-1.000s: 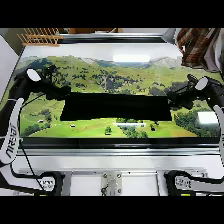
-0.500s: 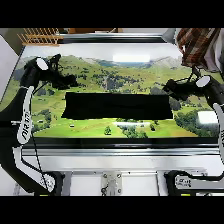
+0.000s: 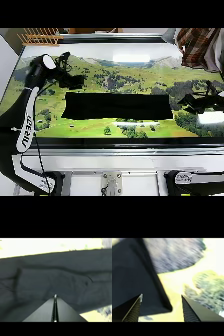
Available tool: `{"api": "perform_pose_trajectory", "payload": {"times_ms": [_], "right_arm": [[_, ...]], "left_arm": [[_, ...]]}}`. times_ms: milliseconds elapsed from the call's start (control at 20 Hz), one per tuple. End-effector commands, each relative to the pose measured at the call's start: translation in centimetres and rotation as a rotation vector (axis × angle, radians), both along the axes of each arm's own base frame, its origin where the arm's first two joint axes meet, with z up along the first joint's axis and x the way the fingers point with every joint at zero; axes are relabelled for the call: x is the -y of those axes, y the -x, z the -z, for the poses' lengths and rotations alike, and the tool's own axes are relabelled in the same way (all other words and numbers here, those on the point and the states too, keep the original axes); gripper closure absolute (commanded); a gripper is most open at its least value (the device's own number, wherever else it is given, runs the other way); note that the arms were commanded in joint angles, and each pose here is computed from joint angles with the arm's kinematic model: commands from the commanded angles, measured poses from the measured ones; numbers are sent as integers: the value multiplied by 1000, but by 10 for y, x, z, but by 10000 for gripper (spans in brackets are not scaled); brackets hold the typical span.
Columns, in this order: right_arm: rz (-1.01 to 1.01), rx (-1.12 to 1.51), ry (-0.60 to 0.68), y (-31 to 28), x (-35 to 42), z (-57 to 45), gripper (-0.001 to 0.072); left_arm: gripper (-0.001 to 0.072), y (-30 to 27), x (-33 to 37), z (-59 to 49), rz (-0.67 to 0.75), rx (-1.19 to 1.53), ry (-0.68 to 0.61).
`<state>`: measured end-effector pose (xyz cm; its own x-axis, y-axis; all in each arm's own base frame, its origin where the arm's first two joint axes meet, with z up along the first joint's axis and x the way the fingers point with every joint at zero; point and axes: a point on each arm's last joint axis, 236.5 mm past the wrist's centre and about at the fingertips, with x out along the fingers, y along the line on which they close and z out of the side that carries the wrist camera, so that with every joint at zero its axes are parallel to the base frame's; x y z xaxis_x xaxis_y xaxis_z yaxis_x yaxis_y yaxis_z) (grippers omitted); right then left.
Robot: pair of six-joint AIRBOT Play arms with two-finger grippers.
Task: Fold the clothes and pants, and hang the long-sleeved shirts on hangers.
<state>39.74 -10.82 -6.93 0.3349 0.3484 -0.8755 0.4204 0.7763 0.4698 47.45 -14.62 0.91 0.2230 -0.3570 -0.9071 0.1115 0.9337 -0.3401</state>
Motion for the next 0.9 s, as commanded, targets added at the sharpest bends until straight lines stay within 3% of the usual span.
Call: {"api": "perform_pose_trajectory", "payload": {"times_ms": [0, 250, 400, 450, 650, 850], "right_arm": [[-52, -15, -131, 10, -10, 30, 169], [-71, 66, -293, -22, -58, 40, 179], [-114, 62, -316, -28, -83, 44, 180], [-130, 68, -305, -30, -88, 45, 220], [-130, 94, -271, -38, -86, 41, 702], [-178, 97, -136, -38, -61, 0, 704]], "left_arm": [[697, 21, 46, 16, 79, 3, -1], [697, 23, 95, 17, 106, 73, 28], [696, 20, 113, 13, 95, 108, 50], [697, 20, 119, 11, 94, 120, 56], [697, 22, 139, 15, 105, 135, 70], [697, 33, 166, 50, 121, 54, 100]]}}
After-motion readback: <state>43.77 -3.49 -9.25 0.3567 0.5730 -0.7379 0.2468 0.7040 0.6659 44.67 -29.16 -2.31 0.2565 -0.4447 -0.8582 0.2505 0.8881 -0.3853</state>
